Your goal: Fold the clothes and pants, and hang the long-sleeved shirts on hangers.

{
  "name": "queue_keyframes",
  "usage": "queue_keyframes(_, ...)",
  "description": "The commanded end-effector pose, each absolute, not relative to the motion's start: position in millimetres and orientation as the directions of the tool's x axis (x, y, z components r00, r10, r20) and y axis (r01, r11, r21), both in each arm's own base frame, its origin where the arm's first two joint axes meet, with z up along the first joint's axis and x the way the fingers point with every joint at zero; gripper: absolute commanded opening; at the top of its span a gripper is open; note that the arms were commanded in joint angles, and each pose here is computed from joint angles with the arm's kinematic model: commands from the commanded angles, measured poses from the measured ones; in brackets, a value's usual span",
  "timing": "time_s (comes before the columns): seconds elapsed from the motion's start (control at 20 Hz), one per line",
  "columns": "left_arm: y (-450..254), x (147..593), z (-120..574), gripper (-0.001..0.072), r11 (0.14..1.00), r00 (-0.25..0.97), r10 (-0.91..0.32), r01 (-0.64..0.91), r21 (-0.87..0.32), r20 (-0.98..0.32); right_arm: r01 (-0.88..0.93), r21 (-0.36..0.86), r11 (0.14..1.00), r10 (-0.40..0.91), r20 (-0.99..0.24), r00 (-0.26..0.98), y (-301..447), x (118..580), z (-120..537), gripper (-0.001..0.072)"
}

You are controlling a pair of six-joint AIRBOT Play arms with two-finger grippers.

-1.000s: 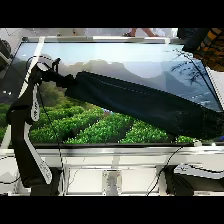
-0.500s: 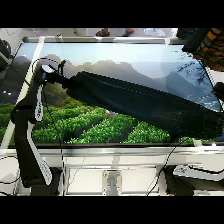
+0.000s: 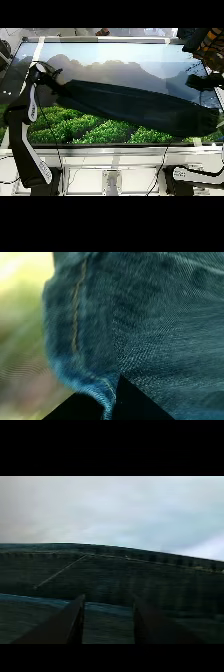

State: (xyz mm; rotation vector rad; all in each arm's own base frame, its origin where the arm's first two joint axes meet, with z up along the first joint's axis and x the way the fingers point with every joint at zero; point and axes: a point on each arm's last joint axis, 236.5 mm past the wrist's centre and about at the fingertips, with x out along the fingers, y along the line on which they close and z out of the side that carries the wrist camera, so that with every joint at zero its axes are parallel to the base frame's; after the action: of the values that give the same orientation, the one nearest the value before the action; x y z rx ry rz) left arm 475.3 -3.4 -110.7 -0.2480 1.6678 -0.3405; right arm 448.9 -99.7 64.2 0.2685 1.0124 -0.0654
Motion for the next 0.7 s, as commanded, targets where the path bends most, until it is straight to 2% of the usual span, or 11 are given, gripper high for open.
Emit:
queue_keyframes(0.0, 59, 423, -80, 0.0029, 0.986, -0.23, -0.159, 0.006, -0.165, -0.96, -0.021, 0.161, 0.987, 0.149, -0.847, 0.51, -32, 458, 64, 0.0334)
queue_keyframes(0.15, 79, 379, -75, 0.003, 0.991, -0.223, -0.13, 0.003, -0.134, -0.966, -0.211, 0.127, 0.969, 0.213, -0.861, 0.462, 22, 452, 60, 0.0334)
queue_keyframes(0.3, 86, 320, -98, 0.0031, 0.989, -0.214, -0.142, 0.008, -0.147, -0.966, -0.406, 0.091, 0.909, 0.265, -0.879, 0.396, 71, 438, 56, 0.0334)
queue_keyframes(0.4, 94, 291, -114, 0.0031, 0.991, -0.164, -0.135, -0.019, -0.134, -0.977, -0.478, 0.078, 0.875, 0.284, -0.883, 0.375, 92, 432, 55, 0.0335)
queue_keyframes(0.55, 122, 275, -115, 0.0032, 0.993, -0.056, -0.085, -0.09, -0.079, -0.995, -0.516, 0.082, 0.852, 0.296, -0.89, 0.347, 108, 426, 50, 0.0334)
queue_keyframes(0.65, 147, 281, -101, 0.004, 0.989, 0.037, -0.034, -0.14, -0.038, -0.999, -0.536, 0.099, 0.838, 0.296, -0.908, 0.295, 110, 418, 40, 0.0334)
